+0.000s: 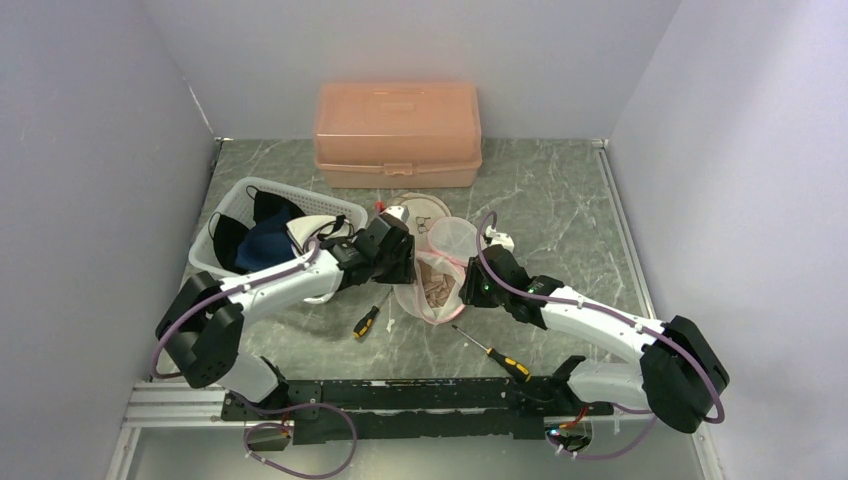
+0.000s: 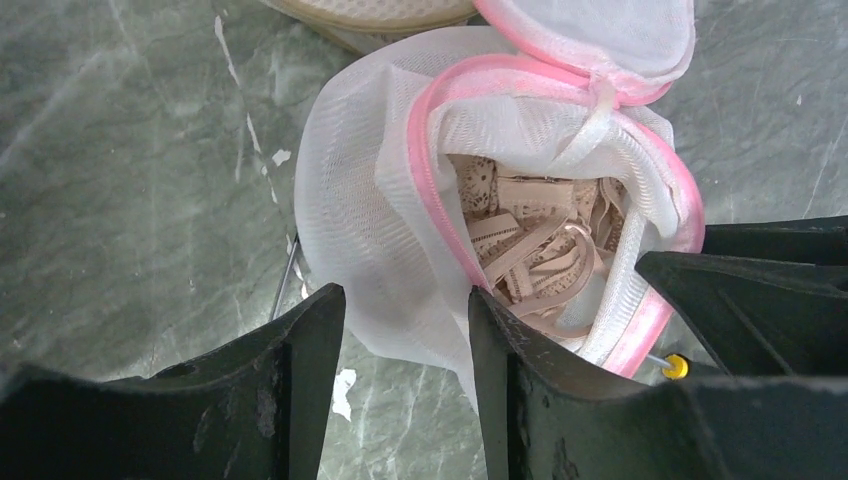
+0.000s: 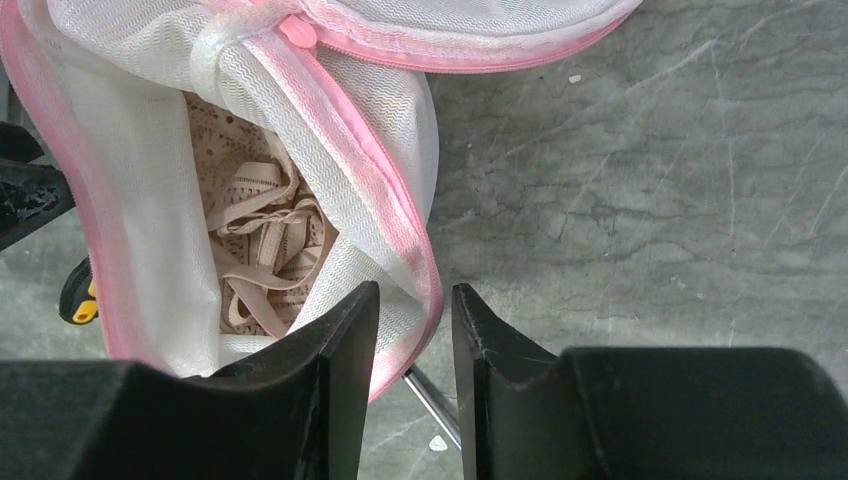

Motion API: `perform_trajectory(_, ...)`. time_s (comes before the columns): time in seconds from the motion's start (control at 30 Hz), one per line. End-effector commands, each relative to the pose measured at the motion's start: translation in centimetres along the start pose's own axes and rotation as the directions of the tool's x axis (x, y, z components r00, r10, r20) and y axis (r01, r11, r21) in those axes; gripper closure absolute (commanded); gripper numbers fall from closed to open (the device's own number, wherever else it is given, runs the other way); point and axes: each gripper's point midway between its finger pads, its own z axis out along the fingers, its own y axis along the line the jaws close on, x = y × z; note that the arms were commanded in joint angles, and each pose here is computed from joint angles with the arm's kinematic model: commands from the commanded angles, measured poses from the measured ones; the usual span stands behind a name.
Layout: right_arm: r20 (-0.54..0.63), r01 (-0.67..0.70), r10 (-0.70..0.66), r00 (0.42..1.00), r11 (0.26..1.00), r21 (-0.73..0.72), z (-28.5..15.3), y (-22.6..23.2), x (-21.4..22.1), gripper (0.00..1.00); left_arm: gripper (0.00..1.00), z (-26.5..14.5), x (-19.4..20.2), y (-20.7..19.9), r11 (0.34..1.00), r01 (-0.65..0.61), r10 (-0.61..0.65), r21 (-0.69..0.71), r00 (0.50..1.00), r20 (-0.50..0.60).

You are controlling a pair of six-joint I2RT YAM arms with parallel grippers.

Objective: Unzip the laundry bag and remove the bra
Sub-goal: Adjust the laundry bag at the center of the board.

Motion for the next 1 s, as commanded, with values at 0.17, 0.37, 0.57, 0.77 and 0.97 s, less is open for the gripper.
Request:
perform_trajectory(0.17,0.038,-0.009,0.01,0.999,0.999,-0.032,-0.1,0.8,-0.9,0.62,0.4,-1.4,-1.7,-1.4,0.999,0.019,-0.021,0.048,0.999,0.04)
perform_trajectory(0.37,0.043,0.0,0.001,0.999,1.0,-0.029,0.0,0.8,-1.1,0.62,0.38,-2.8,-1.6,-0.4,0.996,0.083,-0.085,0.025,0.994,0.074)
perform_trajectory(0.57,0.042,0.004,-0.003,0.999,0.999,-0.036,0.0,1.0,-1.1,0.62,0.38,-2.0,-2.1,-0.8,0.998,0.069,-0.069,0.011,0.996,0.059)
perform_trajectory(0.77,0.032,0.015,-0.013,0.999,0.999,-0.048,0.0,1.1,-1.0,0.66,0.48,0.6,-1.3,-0.8,0.998,0.056,-0.056,-0.036,0.998,-0.005)
perform_trajectory(0.97,0.033,0.023,-0.021,0.999,0.998,-0.057,-0.1,1.3,-1.0,0.84,0.69,1.0,-1.8,-1.5,0.998,0.06,-0.06,-0.01,0.998,0.008)
